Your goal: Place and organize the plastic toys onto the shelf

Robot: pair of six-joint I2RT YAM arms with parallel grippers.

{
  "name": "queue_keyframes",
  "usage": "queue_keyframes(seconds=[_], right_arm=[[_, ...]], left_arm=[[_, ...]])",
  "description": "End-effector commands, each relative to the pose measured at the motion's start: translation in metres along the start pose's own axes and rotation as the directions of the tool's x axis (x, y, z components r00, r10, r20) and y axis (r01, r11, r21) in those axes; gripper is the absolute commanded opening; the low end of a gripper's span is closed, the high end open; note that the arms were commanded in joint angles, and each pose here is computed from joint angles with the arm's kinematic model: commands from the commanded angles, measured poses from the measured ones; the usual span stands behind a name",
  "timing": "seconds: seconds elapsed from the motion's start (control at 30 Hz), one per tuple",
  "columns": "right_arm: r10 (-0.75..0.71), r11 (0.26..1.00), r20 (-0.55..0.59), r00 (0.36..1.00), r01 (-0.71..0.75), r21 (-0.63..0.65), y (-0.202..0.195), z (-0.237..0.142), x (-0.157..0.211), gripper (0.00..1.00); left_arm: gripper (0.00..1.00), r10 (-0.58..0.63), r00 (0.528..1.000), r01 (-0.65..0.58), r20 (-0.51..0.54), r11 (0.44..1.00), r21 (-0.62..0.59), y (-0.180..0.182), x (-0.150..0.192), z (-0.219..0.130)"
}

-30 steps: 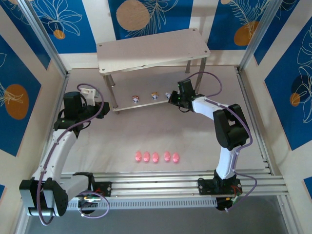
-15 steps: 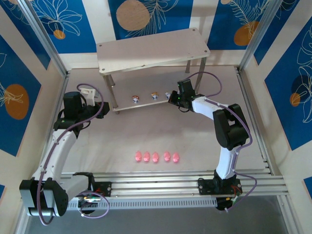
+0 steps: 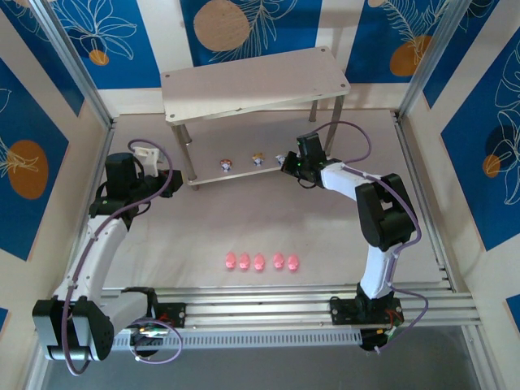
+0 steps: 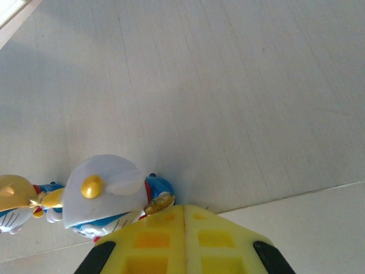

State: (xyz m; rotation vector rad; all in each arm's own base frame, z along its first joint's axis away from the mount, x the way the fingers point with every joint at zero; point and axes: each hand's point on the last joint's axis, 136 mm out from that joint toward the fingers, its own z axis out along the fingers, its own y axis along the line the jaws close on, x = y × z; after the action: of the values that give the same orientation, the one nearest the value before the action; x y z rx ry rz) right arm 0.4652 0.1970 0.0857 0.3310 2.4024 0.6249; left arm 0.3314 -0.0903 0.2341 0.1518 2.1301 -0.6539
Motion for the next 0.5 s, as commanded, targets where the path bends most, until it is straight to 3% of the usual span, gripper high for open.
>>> queue_keyframes(seconds=[0.0, 0.27, 0.47], right_arm=[[0.028, 0.998, 0.031, 0.999, -0.03, 0.056, -0.0187, -0.0078, -0.0045, 0.04], [0.034, 0.998, 0.037, 0.999, -0.036, 0.057, -0.0211, -0.0099, -0.0048, 0.05], [0.034, 0.999, 0.037, 0.999, -0.035, 0.035, -0.0145, -0.0132, -0.0005, 0.1]], left_arm=[[0.24, 0.012, 1.0, -0.012, 0.015, 1.0, 0.018, -0.0012, -0.0017, -0.0033], [0.24, 0.012, 1.0, -0.012, 0.018, 1.0, 0.015, -0.001, -0.002, -0.0045], [0.24, 0.013, 1.0, -0.013, 0.019, 1.0, 0.015, -0.0013, -0.0017, -0.0052]])
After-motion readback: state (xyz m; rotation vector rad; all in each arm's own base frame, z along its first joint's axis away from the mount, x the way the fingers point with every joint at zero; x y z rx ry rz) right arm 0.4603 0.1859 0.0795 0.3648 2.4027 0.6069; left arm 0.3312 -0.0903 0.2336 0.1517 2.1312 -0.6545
